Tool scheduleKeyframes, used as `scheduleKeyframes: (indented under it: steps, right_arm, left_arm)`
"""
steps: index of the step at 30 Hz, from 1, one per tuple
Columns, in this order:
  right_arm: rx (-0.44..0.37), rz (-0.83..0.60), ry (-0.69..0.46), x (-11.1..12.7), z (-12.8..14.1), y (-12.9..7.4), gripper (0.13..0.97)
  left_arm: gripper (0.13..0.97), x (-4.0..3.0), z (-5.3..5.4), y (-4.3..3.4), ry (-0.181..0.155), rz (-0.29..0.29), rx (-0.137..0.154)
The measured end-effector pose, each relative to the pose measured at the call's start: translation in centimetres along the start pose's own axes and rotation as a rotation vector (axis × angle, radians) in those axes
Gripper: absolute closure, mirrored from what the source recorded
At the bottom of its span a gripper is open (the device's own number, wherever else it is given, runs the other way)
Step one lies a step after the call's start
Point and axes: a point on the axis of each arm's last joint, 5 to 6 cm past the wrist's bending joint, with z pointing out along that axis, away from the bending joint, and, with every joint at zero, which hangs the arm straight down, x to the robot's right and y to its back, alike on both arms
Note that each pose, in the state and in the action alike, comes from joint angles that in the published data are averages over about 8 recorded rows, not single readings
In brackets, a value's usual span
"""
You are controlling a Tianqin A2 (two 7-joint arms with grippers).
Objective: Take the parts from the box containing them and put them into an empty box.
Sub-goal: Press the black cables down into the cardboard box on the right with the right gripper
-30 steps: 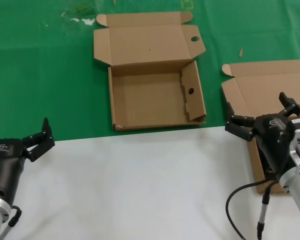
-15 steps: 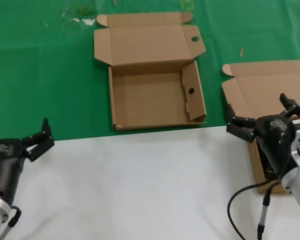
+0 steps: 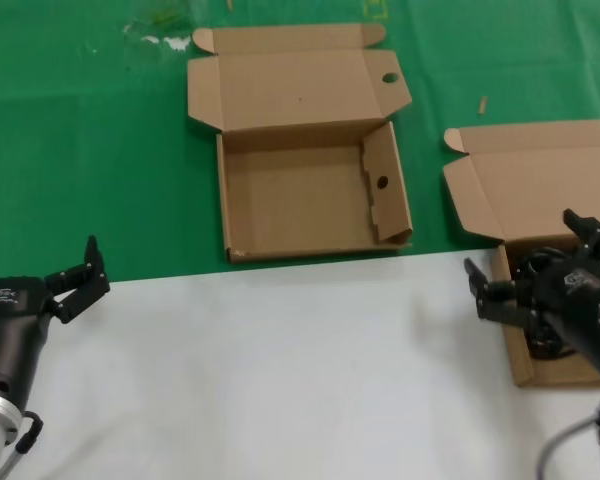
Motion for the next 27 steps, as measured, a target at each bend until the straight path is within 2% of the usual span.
scheduleKeyframes:
  steps: [7, 13, 21, 27]
  right_arm:
    - [-0.071, -0.196, -0.199, 3.2, -4.2, -2.0, 0.13]
    - [-0.162, -0.459, -0.28, 6.9, -6.3, -3.2, 0.13]
    - [-0.264, -0.835, -0.347, 11.8, -7.7, -3.9, 0.13]
    - [-0.323, -0.939, -0.36, 13.9, -6.9, -3.8, 0.13]
  left_arm:
    - [0.132, 0.0, 0.0, 0.0, 0.0, 0.0, 0.0]
    - [0.132, 0.0, 0.0, 0.0, 0.0, 0.0, 0.0]
    - [0.132, 0.0, 0.0, 0.0, 0.0, 0.0, 0.0]
    - [0.132, 0.0, 0.0, 0.0, 0.0, 0.0, 0.0]
